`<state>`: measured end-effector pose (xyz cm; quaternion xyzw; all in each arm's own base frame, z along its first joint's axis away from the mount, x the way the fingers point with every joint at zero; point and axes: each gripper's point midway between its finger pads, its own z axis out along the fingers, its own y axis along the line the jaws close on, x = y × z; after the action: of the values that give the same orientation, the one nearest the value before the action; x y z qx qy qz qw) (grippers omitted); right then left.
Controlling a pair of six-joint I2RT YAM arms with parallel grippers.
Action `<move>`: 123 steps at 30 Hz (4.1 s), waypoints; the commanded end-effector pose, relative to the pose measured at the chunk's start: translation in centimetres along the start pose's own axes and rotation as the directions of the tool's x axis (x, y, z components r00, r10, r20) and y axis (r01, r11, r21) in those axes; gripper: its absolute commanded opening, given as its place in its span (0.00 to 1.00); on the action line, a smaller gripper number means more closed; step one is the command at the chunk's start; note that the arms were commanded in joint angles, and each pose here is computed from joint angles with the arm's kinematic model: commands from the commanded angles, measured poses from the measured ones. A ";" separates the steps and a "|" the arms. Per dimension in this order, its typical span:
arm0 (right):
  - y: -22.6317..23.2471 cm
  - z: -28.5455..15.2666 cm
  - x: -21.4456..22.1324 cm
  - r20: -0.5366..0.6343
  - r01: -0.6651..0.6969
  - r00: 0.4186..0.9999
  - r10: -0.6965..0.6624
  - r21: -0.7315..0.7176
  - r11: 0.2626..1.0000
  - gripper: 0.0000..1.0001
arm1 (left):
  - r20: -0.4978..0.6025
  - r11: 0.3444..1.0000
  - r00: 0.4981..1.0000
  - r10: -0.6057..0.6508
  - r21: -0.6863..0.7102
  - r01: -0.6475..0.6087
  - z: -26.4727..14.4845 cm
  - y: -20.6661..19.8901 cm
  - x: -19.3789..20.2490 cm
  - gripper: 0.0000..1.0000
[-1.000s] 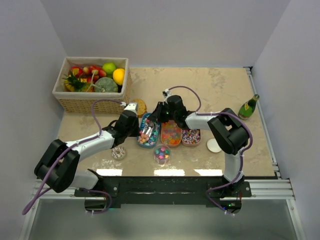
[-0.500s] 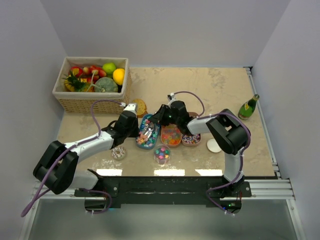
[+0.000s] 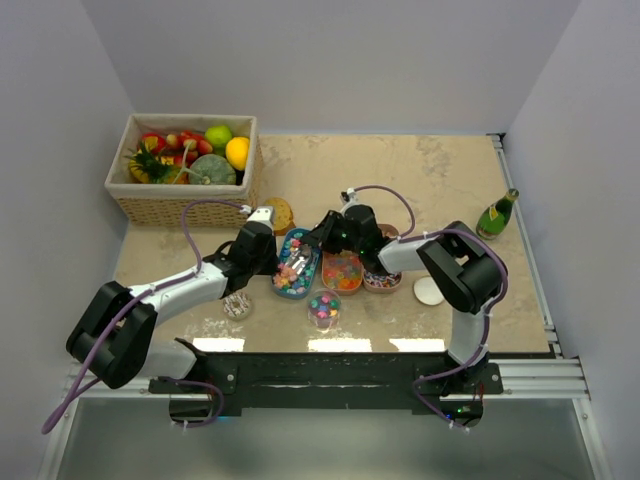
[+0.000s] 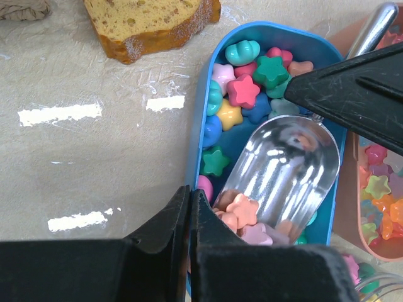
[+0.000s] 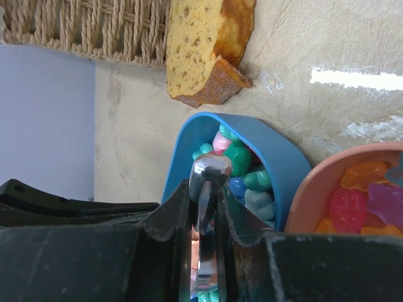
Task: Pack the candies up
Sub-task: Scoop the fake candies from the storage box, then place the fake candies in the packing bottle.
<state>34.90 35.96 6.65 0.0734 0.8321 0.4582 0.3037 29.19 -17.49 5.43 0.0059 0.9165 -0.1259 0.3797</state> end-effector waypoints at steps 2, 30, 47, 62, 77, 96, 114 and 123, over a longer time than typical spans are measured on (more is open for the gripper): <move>0.7 -0.9 -1.1 0.044 -0.008 0.999 0.008 -0.019 1.000 0.00 | 0.069 0.999 0.997 -0.029 -0.036 0.032 -0.5 0.6 -1.7 0.00; 2.1 -2.1 -2.3 0.068 -0.152 0.984 0.167 -0.180 0.972 0.00 | 0.076 0.999 0.997 -0.028 -0.042 0.031 -0.7 0.7 -2.0 0.00; 4.1 -5.5 -3.9 0.099 -0.126 0.983 0.157 -0.263 0.957 0.00 | 0.088 0.999 0.996 -0.033 -0.034 0.036 -1.0 0.5 -2.4 0.00; 2.7 -10.6 -3.1 0.125 -0.089 0.985 0.117 -0.207 0.974 0.00 | 0.086 0.999 0.995 -0.046 -0.005 0.047 -1.2 -0.1 -2.5 0.26; 0.2 -13.9 -2.8 0.168 0.044 0.985 -0.041 -0.013 0.999 0.00 | 0.113 0.998 0.992 -0.057 0.013 0.055 -2.0 -0.4 -3.4 0.50; 3.3 -14.3 -3.2 0.098 0.369 0.923 -0.371 0.036 0.929 0.00 | 0.104 0.998 0.993 -0.052 0.030 0.049 -1.6 -0.9 -3.5 0.52; 4.2 -16.8 -6.9 0.239 0.393 0.874 -0.423 0.164 0.905 0.00 | 0.129 0.997 0.990 -0.057 0.063 0.049 -2.9 -1.5 -4.4 0.52; 1.6 -21.5 -14.2 0.440 0.217 0.796 -0.416 0.435 0.874 0.00 | 0.184 0.987 0.983 -0.012 0.157 -0.017 -4.1 -5.3 -6.5 0.52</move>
<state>30.87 20.63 18.34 0.0218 0.8214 0.2654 0.5043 29.12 -18.32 9.44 0.0065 0.8956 -0.1559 0.4167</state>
